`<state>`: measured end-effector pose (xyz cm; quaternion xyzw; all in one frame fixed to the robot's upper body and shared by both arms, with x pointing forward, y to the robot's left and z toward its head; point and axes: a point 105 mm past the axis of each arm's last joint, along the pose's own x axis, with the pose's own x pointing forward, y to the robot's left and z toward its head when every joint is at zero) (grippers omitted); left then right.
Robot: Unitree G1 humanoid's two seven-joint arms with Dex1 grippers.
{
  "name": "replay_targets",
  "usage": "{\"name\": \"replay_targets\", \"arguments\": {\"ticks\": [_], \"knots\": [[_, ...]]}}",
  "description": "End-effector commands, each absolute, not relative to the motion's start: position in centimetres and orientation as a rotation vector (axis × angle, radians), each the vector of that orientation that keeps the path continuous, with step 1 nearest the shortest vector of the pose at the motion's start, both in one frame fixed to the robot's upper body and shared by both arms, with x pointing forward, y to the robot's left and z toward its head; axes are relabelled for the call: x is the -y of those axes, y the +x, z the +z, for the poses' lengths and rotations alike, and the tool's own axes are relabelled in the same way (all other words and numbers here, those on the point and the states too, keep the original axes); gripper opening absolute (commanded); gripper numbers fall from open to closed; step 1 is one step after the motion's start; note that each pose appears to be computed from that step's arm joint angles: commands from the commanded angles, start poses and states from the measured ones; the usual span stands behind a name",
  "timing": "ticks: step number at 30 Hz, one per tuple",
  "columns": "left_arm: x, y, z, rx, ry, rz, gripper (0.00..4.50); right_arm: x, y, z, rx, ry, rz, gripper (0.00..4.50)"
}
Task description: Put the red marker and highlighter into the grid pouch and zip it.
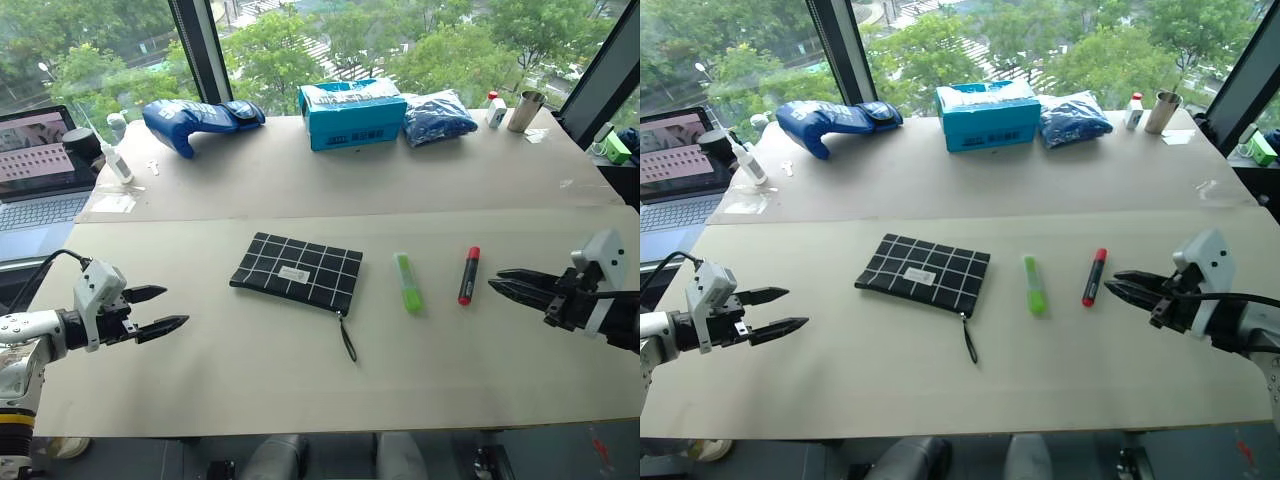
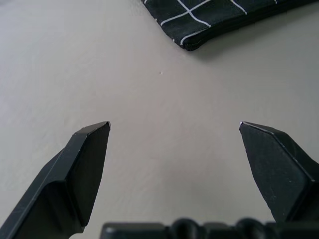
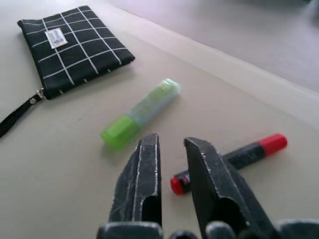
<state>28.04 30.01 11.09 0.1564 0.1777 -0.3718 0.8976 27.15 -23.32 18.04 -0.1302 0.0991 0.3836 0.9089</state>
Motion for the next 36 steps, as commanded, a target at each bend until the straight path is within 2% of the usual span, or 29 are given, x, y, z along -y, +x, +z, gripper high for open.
{"name": "replay_targets", "arguments": {"ticks": [1,3,6,10,14,18,21,25,28,36], "knots": [[-29.7,29.0,11.7,-0.326,0.496,-0.809,4.5,17.1,27.1,18.7,-0.135,-0.253,1.004,0.03],[-29.4,29.7,11.6,-0.306,0.563,-0.82,4.5,14.5,27.7,17.0,-0.157,-0.295,1.07,0.03],[-29.1,30.7,11.4,-0.279,0.664,-0.826,4.5,11.9,30.1,15.5,-0.154,-0.356,1.052,0.03],[-28.7,32.0,11.1,-0.244,0.764,-0.823,4.5,8.5,32.0,15.4,-0.12,-0.414,1.072,0.03],[-27.5,33.6,11.3,-0.183,0.825,-0.82,4.5,5.5,32.3,14.9,-0.12,-0.453,1.14,0.03],[-26.5,34.3,10.6,-0.177,0.853,-0.849,4.5,4.9,31.2,11.2,-0.247,-0.583,1.213,0.03],[-25.9,34.6,10.6,-0.16,0.854,-0.861,4.5,4.9,30.8,10.1,-0.287,-0.626,1.234,0.03],[-24.4,35.0,10.2,-0.138,0.855,-0.902,4.5,5.5,33.3,8.4,-0.35,-0.684,1.091,0.03],[-23.5,35.3,10.1,-0.117,0.867,-0.925,4.5,5.7,34.4,7.8,-0.355,-0.705,1.03,0.03],[-22.0,36.6,9.8,-0.064,0.972,-0.94,4.5,5.3,34.6,8.6,-0.315,-0.67,1.03,0.03]]}}
